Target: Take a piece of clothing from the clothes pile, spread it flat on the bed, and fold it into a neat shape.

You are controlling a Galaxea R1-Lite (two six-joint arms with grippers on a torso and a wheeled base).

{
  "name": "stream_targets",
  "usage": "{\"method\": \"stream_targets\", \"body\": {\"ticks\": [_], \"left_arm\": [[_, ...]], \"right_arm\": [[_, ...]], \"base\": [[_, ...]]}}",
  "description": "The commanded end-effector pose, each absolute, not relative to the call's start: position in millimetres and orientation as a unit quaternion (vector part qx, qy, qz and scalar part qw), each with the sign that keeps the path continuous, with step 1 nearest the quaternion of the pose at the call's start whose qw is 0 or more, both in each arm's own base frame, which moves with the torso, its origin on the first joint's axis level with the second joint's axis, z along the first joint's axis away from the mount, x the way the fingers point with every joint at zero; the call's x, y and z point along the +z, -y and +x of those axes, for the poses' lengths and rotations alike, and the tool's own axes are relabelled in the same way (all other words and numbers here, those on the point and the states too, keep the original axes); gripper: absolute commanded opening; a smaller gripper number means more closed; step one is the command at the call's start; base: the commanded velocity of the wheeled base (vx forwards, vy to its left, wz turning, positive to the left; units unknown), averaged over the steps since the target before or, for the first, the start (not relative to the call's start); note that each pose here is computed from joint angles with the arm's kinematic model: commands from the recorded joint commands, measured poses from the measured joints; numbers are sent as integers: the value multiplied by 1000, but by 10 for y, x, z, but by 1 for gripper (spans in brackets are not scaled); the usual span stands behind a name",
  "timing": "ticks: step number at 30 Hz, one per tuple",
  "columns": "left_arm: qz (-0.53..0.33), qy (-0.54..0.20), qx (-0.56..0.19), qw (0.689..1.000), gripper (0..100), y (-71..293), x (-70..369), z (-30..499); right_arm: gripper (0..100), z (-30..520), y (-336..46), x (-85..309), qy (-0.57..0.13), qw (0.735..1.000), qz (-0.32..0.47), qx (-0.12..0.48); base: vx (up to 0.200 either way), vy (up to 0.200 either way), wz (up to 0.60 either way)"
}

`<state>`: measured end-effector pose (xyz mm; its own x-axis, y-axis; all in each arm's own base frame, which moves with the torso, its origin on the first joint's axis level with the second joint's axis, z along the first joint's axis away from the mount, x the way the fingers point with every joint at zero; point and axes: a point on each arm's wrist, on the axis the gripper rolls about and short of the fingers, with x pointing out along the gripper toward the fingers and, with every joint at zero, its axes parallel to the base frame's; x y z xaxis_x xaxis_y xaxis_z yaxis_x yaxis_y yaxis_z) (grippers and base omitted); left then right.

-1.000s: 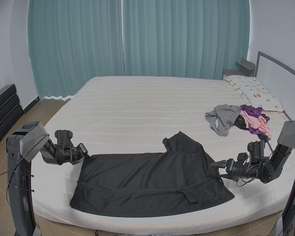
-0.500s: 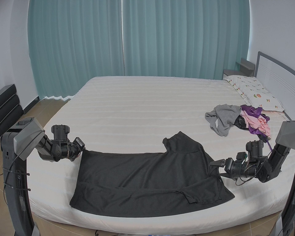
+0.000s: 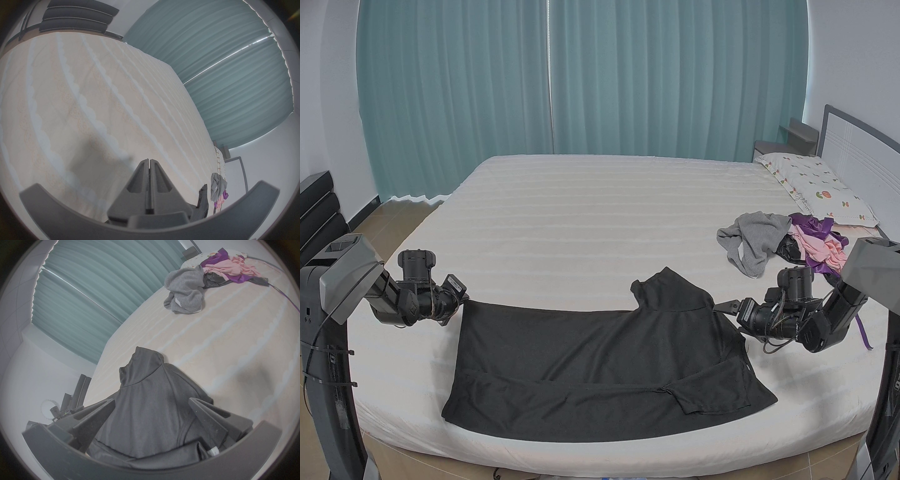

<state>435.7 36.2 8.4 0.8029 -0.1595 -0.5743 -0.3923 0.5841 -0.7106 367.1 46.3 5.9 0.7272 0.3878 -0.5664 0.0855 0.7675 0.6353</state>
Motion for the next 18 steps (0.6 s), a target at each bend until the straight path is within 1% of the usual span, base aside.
{"method": "stream_targets", "body": {"ticks": [1,7,10,14,18], "left_arm": [[-454,-305,69,834,0,-361,116,4346],[-455,-307,69,833,0,-360,112,4342],[-455,-307,69,833,0,-360,94,4344],[-454,-307,69,833,0,-360,91,4348],[-454,-309,69,833,0,-360,81,4345]], "right_arm": [[100,3957,-664,-158,-364,876,310,69],[100,4341,-753,-173,-363,877,308,62],[100,4491,-778,-264,-370,877,303,46],[100,4685,-848,-425,-360,886,291,23],[100,4853,-882,-490,-340,894,292,25]], "base": [[0,0,0],[0,0,0],[0,0,0],[0,0,0],[0,0,0]]}}
